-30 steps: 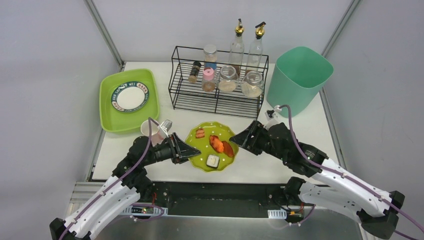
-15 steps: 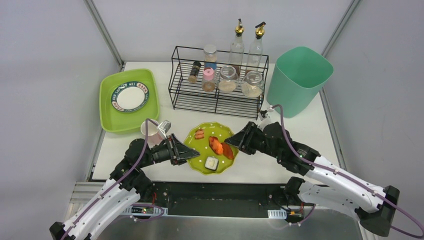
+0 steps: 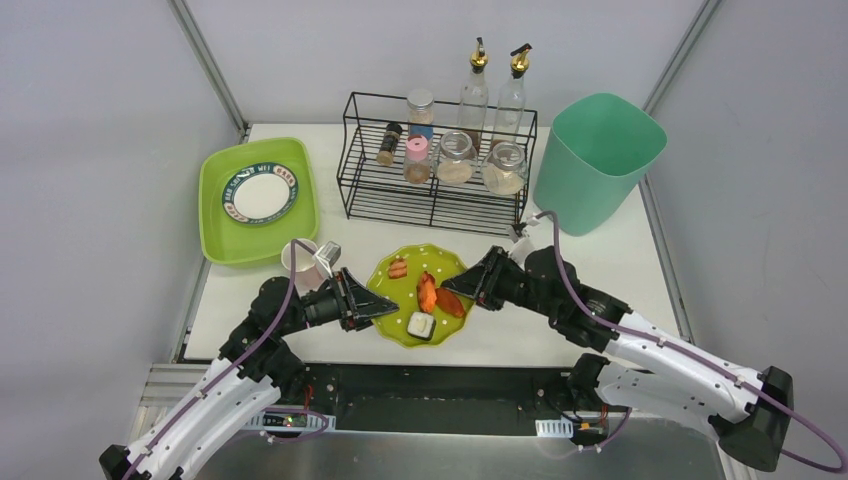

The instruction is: Clear the kitchen counter

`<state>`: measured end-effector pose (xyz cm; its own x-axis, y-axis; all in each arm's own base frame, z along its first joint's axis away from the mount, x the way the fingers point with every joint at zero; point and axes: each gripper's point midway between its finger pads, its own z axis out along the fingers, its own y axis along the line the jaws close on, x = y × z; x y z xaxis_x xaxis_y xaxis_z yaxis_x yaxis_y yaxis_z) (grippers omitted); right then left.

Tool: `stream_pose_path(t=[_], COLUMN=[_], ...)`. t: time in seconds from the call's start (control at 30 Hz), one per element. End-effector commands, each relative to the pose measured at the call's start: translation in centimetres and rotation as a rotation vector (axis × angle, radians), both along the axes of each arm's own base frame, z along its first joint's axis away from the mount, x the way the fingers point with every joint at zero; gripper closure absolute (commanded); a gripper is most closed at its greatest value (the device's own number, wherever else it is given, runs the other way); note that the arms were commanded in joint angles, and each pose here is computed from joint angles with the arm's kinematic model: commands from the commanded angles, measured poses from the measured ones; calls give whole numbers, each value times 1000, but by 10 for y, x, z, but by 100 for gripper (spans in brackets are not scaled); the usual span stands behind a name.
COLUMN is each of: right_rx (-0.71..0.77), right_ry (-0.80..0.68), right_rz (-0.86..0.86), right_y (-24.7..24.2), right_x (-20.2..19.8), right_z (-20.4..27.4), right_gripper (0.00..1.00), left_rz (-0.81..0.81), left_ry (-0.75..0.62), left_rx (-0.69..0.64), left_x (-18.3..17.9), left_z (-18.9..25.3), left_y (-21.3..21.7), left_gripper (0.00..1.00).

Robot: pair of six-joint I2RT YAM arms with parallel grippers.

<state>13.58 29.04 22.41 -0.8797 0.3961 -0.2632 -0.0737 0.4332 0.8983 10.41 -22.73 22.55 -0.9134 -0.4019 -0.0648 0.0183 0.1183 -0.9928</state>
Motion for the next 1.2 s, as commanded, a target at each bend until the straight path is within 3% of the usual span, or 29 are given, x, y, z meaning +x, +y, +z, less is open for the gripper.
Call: stream_pose_path(t=[0.0,0.07,0.17,0.23,0.43,0.57,1.17], right_rx=[60,67,83,96,178,204,336], right_ry=[18,18,21,28,-3,-9,-68], right_rz=[35,25,2,-14,-48,-53,-151], right_y=[7,6,3,1,-3,-3,-25], right_x=[-9,-9,-7,-6,-3,-3,4], right_z=[9,10,11,11,32,38,67], right_gripper=[92,100,100,100,100,100,100], left_rz=[-36,-29,-24,-17,-1,2,36], left_ry=[-248,-242,-232,-227,-213,-221,-234], left_rx=[-187,-180,-173,-166,-142,-139,-134], left_x=[-12,-10,-8,-6,-2,-2,0], left_z=[80,78,75,73,68,70,72], left_y=[3,3,2,2,1,1,6], left_gripper=[100,100,99,91,55,44,35])
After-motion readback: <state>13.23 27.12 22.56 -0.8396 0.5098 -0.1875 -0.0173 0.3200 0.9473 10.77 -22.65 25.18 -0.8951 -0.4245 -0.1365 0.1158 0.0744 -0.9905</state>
